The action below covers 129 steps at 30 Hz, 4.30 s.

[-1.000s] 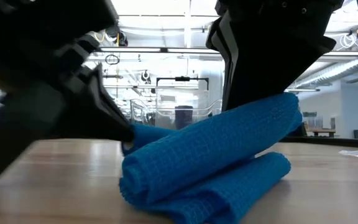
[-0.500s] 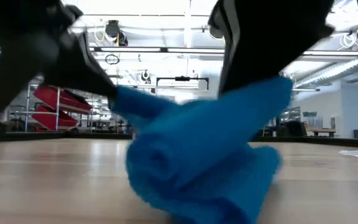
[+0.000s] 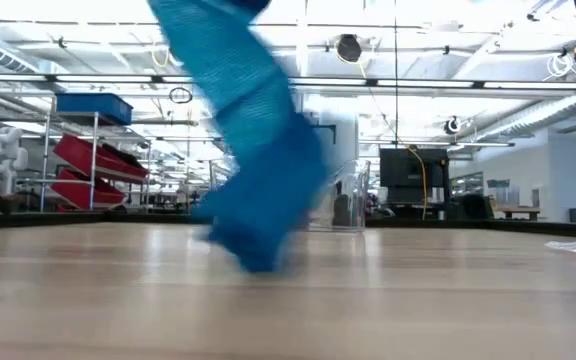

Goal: Roll bandage
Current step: Roll the blue bandage

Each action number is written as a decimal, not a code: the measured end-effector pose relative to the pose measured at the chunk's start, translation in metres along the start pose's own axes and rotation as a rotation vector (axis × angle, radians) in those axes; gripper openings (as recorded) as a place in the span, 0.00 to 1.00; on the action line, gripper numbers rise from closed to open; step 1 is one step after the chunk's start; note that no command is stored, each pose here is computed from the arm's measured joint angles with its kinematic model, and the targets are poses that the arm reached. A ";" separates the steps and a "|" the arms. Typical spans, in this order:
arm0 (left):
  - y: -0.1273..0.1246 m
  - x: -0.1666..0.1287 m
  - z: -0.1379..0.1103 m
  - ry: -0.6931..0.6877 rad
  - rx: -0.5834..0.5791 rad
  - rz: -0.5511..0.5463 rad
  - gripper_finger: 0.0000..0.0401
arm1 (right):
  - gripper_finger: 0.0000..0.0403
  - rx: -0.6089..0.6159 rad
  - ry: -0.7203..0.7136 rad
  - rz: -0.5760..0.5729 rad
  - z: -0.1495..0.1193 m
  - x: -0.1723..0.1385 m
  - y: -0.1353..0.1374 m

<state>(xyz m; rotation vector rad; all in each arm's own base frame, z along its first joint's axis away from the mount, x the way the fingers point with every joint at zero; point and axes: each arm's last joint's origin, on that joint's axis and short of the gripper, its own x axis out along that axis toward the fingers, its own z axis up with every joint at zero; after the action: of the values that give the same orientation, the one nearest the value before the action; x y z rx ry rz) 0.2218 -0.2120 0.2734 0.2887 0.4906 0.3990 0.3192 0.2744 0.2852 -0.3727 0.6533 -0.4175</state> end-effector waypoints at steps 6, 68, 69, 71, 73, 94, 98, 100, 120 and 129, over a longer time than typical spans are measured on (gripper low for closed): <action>0.020 -0.030 0.024 -0.101 0.012 -0.125 0.00 | 0.37 0.025 -0.148 -0.120 -0.004 -0.031 -0.002; 0.082 0.044 -0.026 -0.285 -0.304 -0.682 0.00 | 0.26 0.446 -0.501 0.470 -0.124 0.059 -0.075; 0.082 0.046 -0.026 -0.282 -0.305 -0.677 0.00 | 0.26 0.423 -0.505 0.531 -0.123 0.059 -0.074; 0.082 0.050 -0.027 -0.273 -0.305 -0.662 0.00 | 0.26 0.373 -0.505 0.636 -0.124 0.061 -0.071; 0.081 0.054 -0.028 -0.258 -0.300 -0.652 0.00 | 0.26 0.352 -0.472 0.672 -0.128 0.064 -0.066; 0.087 0.045 -0.013 -0.431 -0.286 -0.607 0.00 | 0.29 0.478 -0.521 0.606 -0.148 0.111 -0.028; 0.088 0.045 -0.013 -0.433 -0.293 -0.609 0.00 | 0.37 0.464 -0.512 0.592 -0.141 0.117 -0.023; 0.089 0.044 -0.011 -0.452 -0.303 -0.608 0.00 | 0.41 0.448 -0.492 0.585 -0.136 0.120 -0.020; 0.090 0.039 -0.001 -0.482 -0.324 -0.617 0.00 | 0.01 0.380 -0.392 0.267 -0.096 0.129 -0.016; 0.093 0.027 0.004 -0.558 -0.315 -0.635 0.00 | 0.00 0.343 -0.211 0.291 -0.116 0.134 -0.011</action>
<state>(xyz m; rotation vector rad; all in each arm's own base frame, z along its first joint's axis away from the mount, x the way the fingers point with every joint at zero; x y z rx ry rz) 0.2181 -0.1192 0.2997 -0.0739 -0.0469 -0.2288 0.3377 0.1772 0.1374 0.0069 0.4115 -0.2023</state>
